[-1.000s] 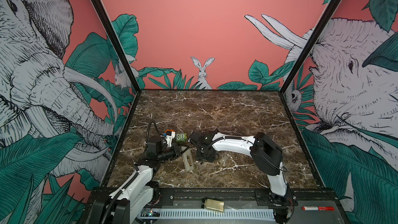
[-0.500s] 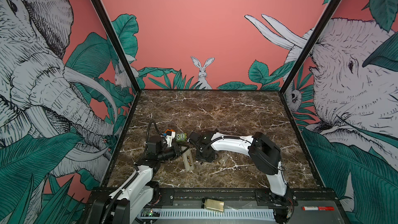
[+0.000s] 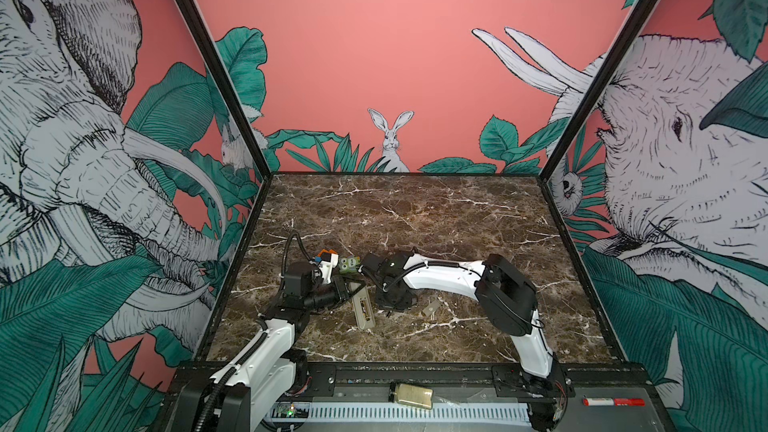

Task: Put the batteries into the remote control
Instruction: 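Lower the right gripper onto the second AA battery and close on it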

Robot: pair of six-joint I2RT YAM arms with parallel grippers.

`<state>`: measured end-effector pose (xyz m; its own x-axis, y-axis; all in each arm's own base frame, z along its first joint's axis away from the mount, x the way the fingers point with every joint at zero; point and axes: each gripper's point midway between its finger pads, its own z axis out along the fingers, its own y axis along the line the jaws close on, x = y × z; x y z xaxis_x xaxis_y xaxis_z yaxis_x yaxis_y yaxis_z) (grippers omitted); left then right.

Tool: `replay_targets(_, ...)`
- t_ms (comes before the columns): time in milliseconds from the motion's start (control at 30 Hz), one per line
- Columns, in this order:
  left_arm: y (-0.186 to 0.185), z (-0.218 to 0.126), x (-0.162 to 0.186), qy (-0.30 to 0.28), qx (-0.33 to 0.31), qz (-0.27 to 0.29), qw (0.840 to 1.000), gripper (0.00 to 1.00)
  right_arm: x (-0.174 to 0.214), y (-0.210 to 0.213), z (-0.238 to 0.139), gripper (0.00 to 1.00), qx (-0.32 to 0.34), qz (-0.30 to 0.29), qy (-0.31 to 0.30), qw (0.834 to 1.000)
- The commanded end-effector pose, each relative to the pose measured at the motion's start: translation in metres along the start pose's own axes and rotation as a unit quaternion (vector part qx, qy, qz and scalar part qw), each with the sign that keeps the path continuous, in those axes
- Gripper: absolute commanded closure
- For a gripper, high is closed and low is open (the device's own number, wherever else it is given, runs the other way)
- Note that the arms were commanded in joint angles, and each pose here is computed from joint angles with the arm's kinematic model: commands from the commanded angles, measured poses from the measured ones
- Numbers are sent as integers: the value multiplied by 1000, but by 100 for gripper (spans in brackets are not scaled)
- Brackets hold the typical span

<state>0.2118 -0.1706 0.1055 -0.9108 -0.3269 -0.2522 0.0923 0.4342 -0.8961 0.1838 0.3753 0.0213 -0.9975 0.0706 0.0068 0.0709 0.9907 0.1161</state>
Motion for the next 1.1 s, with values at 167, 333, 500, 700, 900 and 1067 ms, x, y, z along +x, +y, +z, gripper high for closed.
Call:
replay_targets(167, -5, -1, 0, -3, 14, 18, 1000, 100, -2, -15, 8, 76, 33, 23, -3, 999)
replay_targets(333, -3, -1, -1, -2, 11, 18, 1000, 100, -4, -16, 10, 76, 32, 24, -6, 999)
replay_targets(500, 1, 0, -3, -4, -1, 25, 1000, 100, -7, -18, 11, 79, 34, 20, -7, 999)
replay_targets(700, -6, 0, -7, -16, 20, 41, 999, 100, -8, -21, 11, 80, 37, 16, -2, 999)
replay_targets(900, -4, 0, -5, -15, 19, 36, 999, 100, -8, -22, 15, 81, 35, 12, 5, 999)
replay_targets(1067, -3, 1, -5, -16, 18, 33, 999, 100, -9, -25, 16, 82, 38, 8, 7, 999)
